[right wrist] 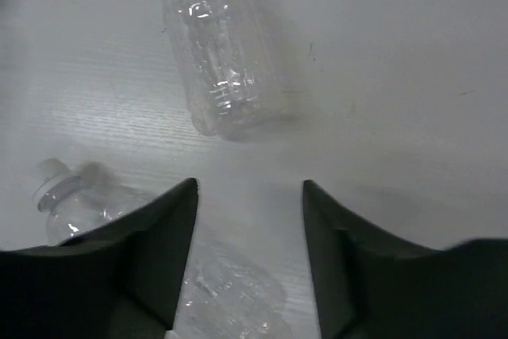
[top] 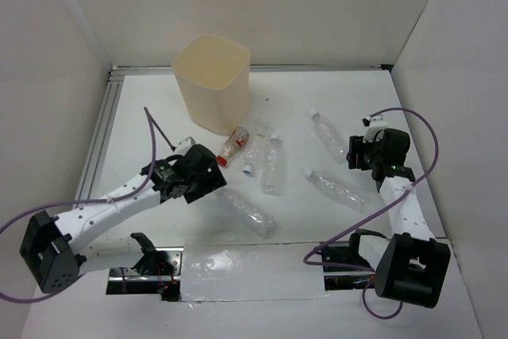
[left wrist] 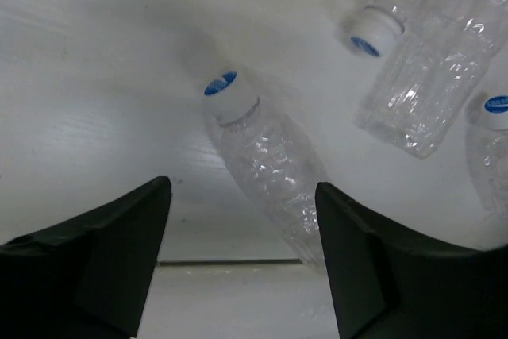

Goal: Put the plastic bottles in the bin

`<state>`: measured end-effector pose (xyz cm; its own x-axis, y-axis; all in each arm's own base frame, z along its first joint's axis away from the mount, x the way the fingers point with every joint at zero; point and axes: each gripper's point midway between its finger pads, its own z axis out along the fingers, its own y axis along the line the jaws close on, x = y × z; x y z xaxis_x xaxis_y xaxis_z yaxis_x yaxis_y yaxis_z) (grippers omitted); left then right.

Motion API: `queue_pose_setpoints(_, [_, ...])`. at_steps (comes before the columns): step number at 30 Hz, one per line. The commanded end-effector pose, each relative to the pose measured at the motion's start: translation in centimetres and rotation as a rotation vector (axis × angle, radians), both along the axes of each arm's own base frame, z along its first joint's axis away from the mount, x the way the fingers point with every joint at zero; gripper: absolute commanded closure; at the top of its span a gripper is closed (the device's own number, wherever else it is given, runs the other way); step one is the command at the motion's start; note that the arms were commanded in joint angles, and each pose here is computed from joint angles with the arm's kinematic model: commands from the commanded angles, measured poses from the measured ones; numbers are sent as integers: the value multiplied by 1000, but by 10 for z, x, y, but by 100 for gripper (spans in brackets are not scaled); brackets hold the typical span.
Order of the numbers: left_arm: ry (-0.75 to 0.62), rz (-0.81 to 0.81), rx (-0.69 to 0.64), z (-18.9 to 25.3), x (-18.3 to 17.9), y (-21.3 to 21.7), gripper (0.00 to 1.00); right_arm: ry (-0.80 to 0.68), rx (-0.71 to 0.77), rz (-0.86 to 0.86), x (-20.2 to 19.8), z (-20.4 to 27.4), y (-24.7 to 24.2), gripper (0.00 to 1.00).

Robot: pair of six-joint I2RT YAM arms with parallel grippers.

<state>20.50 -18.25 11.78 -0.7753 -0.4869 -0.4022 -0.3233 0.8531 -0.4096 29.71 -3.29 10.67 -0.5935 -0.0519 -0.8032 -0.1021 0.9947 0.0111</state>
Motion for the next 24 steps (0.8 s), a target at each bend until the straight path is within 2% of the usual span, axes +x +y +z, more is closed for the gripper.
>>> queue_pose_setpoints(1, [102, 195, -2, -2, -9, -5, 12, -44, 12, 63, 9, 19, 7, 32])
queue_pose_setpoints(2, [127, 200, -11, -6, -12, -10, 9, -46, 28, 70, 9, 20, 10, 23])
queue_pose_setpoints(4, [177, 221, -12, -20, -21, -22, 7, -39, 40, 82, 9, 17, 12, 18])
queue_pose_setpoints(8, [176, 245, -38, -33, -11, -46, 0, -34, 54, 96, 7, 14, 16, 18])
queue_pose_setpoints(11, [209, 270, -1, -49, -5, -53, 0, -26, 62, 103, 6, 13, 18, 18])
queue_pose_setpoints(16, [172, 254, -26, -61, 9, -76, 0, -43, 59, 138, 4, 16, 23, 18])
queue_pose_setpoints(20, [234, 238, 26, -84, 1, -75, 0, -35, 69, 238, -3, 16, 35, 16])
queue_pose_setpoints(21, [245, 233, 19, -87, -2, -76, 2, -35, 88, 292, -7, 16, 44, 16])
queue_pose_setpoints(24, [261, 224, 34, -97, -7, -72, 20, -24, 92, 450, -16, 18, 60, 17])
